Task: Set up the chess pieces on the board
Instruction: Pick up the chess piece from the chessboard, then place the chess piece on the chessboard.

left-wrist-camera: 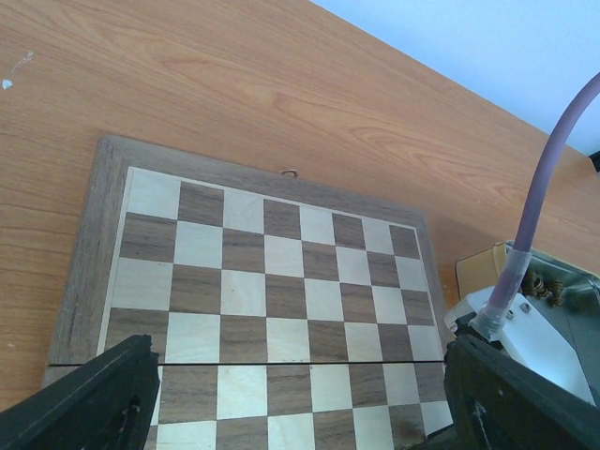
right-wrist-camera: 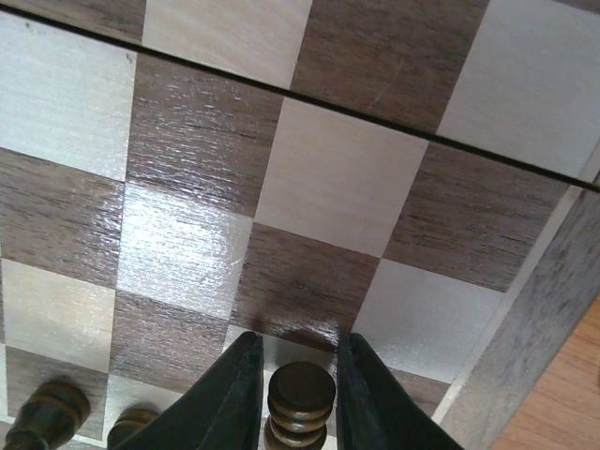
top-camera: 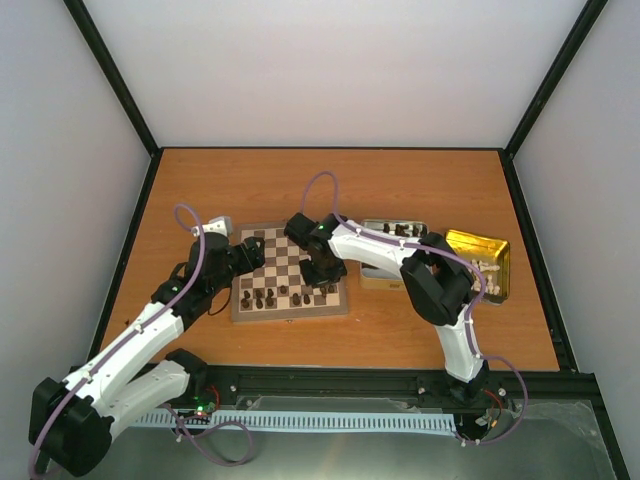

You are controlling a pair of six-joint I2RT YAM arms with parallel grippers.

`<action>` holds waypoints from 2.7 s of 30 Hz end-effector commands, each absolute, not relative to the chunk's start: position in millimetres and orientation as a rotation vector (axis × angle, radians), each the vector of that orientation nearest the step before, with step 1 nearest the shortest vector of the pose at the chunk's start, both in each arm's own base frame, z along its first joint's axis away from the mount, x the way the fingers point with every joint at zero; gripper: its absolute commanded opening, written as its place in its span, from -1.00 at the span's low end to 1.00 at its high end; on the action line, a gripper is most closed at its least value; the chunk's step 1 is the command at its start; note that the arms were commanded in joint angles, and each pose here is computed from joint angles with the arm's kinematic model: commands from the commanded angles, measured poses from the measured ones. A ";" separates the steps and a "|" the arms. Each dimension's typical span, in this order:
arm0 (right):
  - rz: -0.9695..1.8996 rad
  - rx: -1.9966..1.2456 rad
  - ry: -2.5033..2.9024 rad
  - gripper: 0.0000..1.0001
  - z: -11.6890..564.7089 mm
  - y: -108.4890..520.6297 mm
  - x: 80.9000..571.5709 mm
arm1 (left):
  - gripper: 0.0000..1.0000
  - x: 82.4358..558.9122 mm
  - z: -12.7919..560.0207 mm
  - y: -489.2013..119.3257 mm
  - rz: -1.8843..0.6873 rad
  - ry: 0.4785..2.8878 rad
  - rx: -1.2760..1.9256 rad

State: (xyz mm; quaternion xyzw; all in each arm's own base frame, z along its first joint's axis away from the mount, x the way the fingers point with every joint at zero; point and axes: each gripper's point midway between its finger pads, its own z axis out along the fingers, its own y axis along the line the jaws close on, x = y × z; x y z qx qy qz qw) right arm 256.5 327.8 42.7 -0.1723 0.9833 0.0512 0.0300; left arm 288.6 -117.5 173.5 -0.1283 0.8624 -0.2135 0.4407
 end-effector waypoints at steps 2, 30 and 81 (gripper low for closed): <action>0.008 -0.522 3.072 -0.59 27.5 313.3 247.1 | 0.68 287.6 177.3 -114.3 -0.542 2.124 -0.345; 1.494 0.169 1.941 -0.71 323.2 367.3 335.1 | 0.83 254.6 318.2 -176.1 -1.222 1.652 -0.082; 2.017 -0.004 1.806 -0.63 341.3 385.1 272.8 | -0.99 251.1 368.5 -204.0 -1.580 1.529 -0.070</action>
